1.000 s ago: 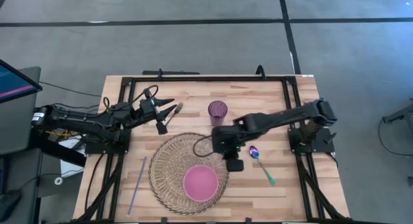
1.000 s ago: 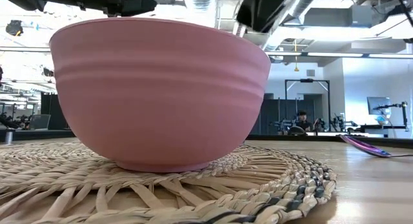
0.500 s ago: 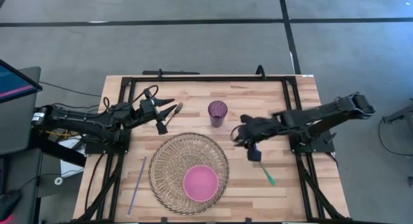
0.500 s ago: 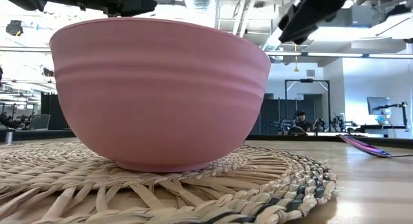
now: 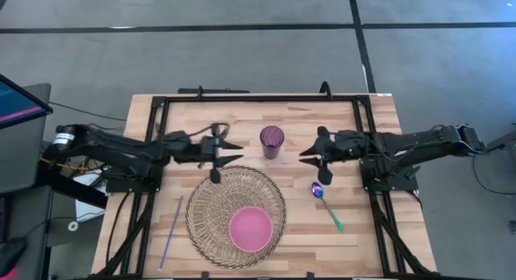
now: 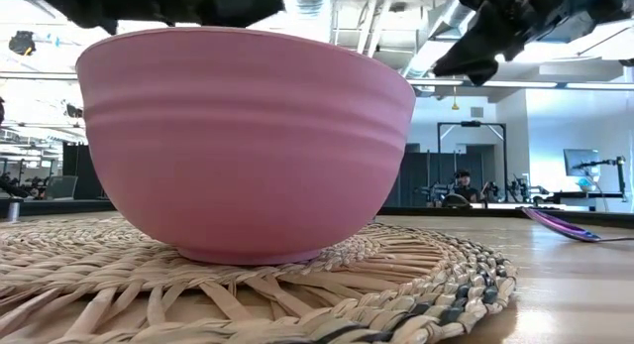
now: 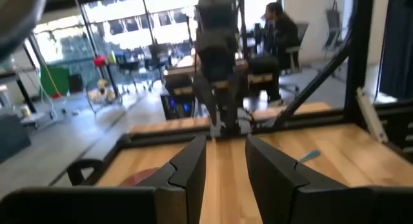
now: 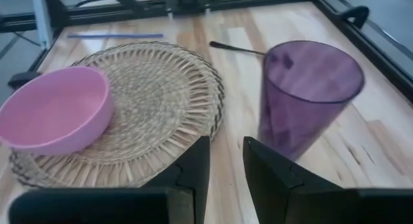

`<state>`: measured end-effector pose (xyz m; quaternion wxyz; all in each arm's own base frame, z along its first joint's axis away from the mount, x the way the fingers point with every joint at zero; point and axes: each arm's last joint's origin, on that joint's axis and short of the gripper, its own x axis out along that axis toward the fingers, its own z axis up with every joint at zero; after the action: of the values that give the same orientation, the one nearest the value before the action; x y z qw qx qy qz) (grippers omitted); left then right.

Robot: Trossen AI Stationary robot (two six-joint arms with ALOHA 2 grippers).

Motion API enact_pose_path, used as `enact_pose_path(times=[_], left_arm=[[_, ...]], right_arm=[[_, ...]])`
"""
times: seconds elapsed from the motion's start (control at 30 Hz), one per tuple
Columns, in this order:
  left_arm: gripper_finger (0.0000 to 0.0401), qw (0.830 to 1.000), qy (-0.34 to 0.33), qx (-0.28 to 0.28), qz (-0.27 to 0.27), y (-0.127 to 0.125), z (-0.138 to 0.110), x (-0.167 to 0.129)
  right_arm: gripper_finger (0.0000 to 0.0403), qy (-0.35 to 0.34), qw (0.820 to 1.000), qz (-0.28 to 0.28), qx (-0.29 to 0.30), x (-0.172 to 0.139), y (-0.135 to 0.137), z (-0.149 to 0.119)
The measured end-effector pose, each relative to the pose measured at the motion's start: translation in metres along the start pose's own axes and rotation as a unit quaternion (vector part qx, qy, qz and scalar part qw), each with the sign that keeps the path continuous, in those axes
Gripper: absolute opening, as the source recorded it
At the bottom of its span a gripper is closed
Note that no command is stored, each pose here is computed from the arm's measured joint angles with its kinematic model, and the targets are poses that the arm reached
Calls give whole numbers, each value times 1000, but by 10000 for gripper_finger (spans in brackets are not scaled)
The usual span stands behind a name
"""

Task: Pick & Place Utensil
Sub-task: Put the black fork into the pink bowl

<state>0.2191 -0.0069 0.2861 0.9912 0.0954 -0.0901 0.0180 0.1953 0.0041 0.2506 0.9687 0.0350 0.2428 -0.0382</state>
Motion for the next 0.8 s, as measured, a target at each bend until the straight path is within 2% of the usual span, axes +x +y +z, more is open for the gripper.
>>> enact_pose_path(times=[0.23, 0.4, 0.6, 0.8], left_arm=[[111, 999, 50, 3, -9, -5, -8, 51], [111, 994, 108, 7, -21, -7, -16, 71], [111, 989, 149, 11, -4, 2, -17, 68], [111, 973, 207, 20, 99, 14, -7, 48]], right_arm=[[87, 24, 1000, -11, 1, 9, -4, -4], [87, 43, 999, -13, 0, 18, -4, -8], [87, 62, 998, -14, 1, 26, -4, -12], [87, 78, 996, -16, 32, 33, -3, -16]])
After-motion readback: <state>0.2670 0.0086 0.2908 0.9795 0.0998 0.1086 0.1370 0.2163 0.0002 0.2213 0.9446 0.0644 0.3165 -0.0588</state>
